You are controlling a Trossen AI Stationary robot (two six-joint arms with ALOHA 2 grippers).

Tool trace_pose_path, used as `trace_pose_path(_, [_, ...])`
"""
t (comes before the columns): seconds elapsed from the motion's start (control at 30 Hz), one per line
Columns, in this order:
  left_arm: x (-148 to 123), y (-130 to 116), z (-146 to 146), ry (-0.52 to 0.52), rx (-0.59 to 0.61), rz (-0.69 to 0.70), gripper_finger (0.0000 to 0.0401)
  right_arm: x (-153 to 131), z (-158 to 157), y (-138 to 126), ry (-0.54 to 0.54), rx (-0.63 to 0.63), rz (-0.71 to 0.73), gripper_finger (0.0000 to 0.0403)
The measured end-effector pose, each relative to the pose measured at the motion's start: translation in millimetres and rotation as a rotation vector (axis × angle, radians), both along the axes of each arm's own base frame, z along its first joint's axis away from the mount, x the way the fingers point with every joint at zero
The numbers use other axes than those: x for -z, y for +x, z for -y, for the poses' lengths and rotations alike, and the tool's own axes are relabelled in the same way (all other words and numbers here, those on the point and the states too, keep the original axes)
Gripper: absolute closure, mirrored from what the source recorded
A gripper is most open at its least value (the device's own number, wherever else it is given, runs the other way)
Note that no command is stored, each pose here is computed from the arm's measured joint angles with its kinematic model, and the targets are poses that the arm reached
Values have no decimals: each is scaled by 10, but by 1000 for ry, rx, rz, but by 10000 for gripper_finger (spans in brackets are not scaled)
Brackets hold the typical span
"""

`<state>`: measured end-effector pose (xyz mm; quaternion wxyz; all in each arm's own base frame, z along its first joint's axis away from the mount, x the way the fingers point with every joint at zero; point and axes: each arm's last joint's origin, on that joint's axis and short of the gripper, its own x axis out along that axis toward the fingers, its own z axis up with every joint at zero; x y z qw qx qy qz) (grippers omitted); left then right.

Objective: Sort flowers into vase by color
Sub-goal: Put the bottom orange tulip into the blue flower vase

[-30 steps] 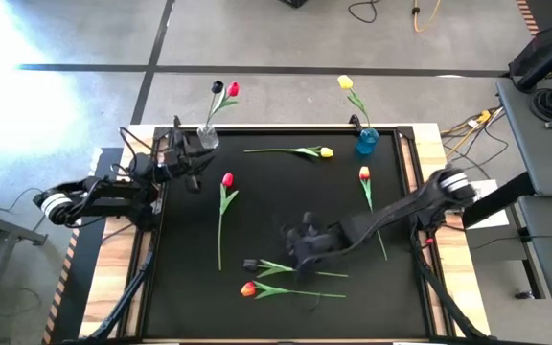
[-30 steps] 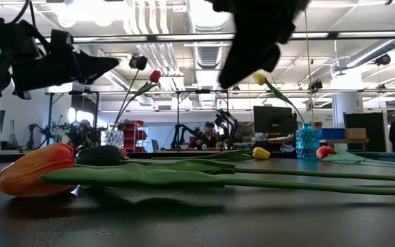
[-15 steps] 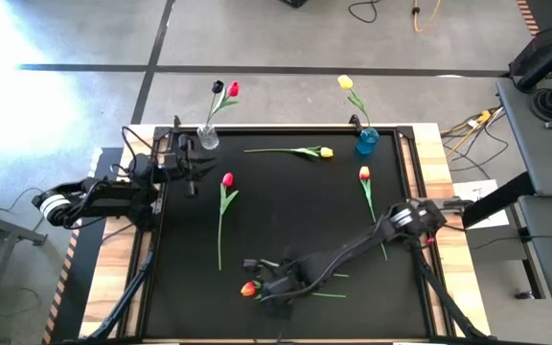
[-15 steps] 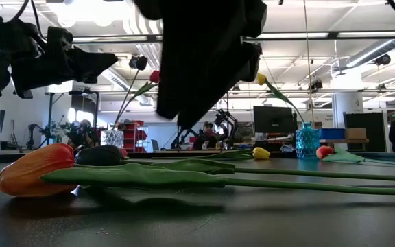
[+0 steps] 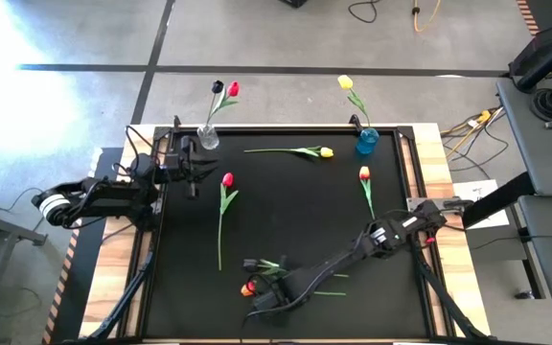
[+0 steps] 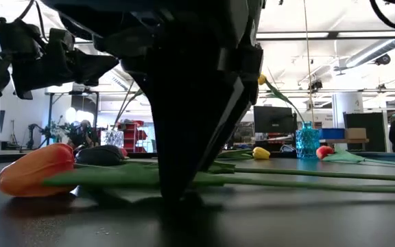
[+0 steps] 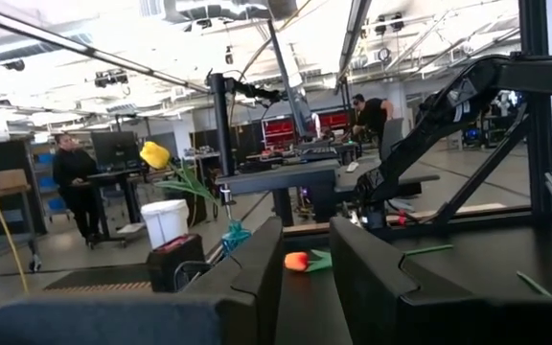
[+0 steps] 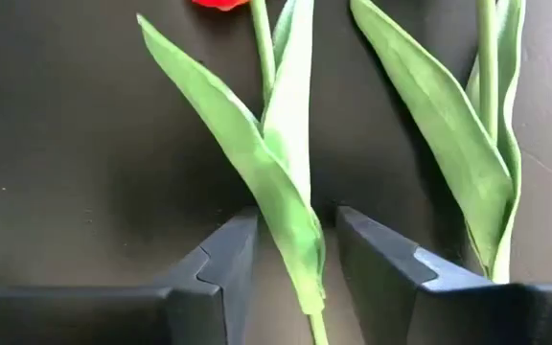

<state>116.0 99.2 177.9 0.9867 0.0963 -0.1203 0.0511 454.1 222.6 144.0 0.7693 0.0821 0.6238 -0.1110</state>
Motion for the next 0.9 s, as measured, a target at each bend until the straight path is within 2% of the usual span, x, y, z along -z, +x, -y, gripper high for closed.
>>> trace_pose_path(0.1, [-15,-4,4,18,-2,11,325,-26,77,28,21,-25,-15,313])
trace_pose_path(0.2, [-28,-7,8,24,-1,21,325,-80,173,49,42,-64,-37,373])
trace_pose_path(0.3, [-35,-10,10,23,1,26,325,-248,291,48,42,-111,-37,384])
trace_pose_path(0.43, [-49,-15,16,9,7,37,325,-631,458,27,16,-147,35,388])
trace_pose_path(0.53, [-71,-23,26,1,14,51,325,-1018,590,-45,-73,-134,132,388])
trace_pose_path(0.7, [-114,-42,46,18,17,75,325,-1656,832,-324,-301,-54,273,389])
trace_pose_path(0.9, [-175,-40,45,25,24,99,325,-2077,1173,-748,-547,62,374,390])
